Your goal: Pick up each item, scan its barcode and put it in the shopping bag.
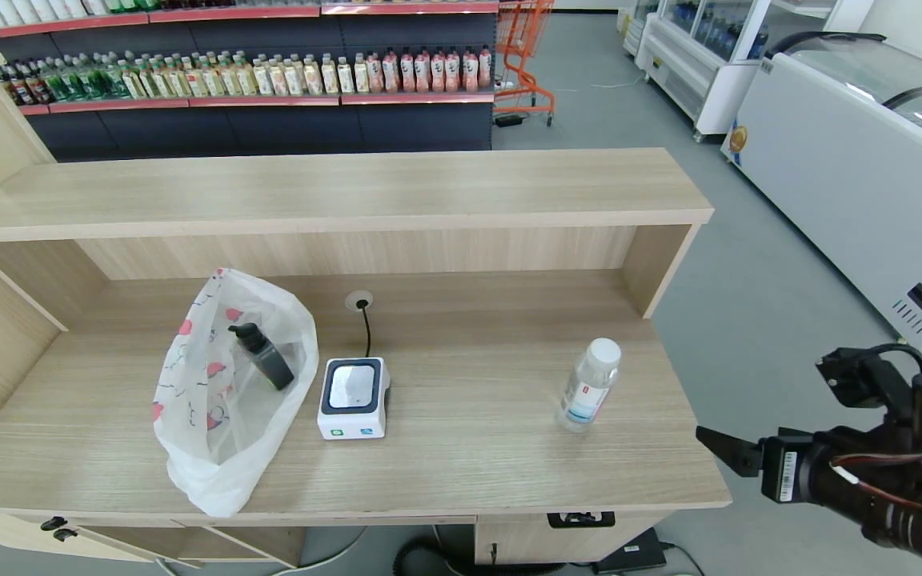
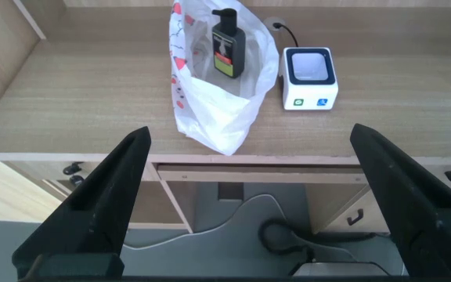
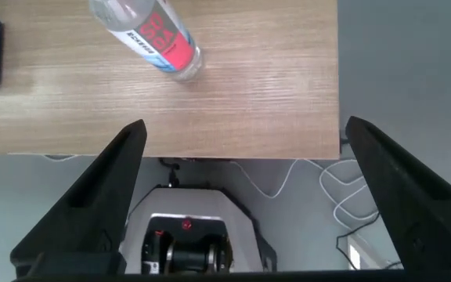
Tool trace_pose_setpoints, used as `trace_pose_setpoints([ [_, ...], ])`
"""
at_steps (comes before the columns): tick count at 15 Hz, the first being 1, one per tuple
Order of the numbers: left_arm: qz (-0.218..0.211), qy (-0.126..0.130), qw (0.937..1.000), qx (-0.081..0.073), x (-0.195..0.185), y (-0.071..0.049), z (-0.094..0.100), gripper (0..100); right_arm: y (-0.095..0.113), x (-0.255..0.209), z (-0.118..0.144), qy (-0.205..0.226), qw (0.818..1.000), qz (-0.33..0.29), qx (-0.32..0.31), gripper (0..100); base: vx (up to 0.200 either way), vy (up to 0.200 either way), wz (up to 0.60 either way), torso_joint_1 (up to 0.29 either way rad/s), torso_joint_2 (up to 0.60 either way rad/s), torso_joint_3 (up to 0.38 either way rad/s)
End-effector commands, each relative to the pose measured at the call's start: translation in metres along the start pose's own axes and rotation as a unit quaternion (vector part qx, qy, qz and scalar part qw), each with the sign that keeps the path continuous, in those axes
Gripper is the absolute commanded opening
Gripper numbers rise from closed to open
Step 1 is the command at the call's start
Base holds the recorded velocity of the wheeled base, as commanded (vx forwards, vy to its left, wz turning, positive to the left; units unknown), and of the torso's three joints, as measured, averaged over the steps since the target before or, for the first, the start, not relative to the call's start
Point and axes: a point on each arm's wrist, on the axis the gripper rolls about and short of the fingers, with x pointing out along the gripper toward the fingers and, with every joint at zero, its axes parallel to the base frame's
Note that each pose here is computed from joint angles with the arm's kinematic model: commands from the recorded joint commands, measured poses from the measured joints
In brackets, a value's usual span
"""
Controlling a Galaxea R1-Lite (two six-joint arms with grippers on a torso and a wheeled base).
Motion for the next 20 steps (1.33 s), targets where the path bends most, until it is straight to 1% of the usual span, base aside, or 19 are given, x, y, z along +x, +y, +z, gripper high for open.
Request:
trace_pose_setpoints([
  [1,0.000,0.000,1.0000,0.000,0.000,0.000,0.000,100,0.012,0.029,-0.014,0.034,0.999,0.016,-0.022,100,0.000,0.000,0.00,0.000,0.00,0.000],
  [4,0.000,0.000,1.0000,0.000,0.000,0.000,0.000,100,0.015,0.048,-0.016,0.017,0.999,0.019,-0.025,100,0.000,0.000,0.00,0.000,0.00,0.000],
  [7,0.000,0.000,1.0000,0.000,0.000,0.000,0.000,100,0.017,0.060,-0.019,0.008,0.999,0.022,-0.044,100,0.000,0.000,0.00,0.000,0.00,0.000],
  [9,0.000,0.000,1.0000,0.000,0.000,0.000,0.000,100,0.019,0.071,-0.022,-0.010,0.999,0.026,-0.043,100,0.000,0.000,0.00,0.000,0.00,0.000],
  [12,0.000,0.000,1.0000,0.000,0.000,0.000,0.000,100,0.021,0.083,-0.025,-0.035,0.997,0.034,-0.061,100,0.000,0.000,0.00,0.000,0.00,0.000],
  [18,0.000,0.000,1.0000,0.000,0.000,0.000,0.000,100,0.029,0.095,-0.026,-0.049,0.994,0.059,-0.073,100,0.000,0.000,0.00,0.000,0.00,0.000],
  [20,0.000,0.000,1.0000,0.000,0.000,0.000,0.000,100,0.033,0.101,-0.027,-0.060,0.993,0.064,-0.076,100,0.000,0.000,0.00,0.000,0.00,0.000],
])
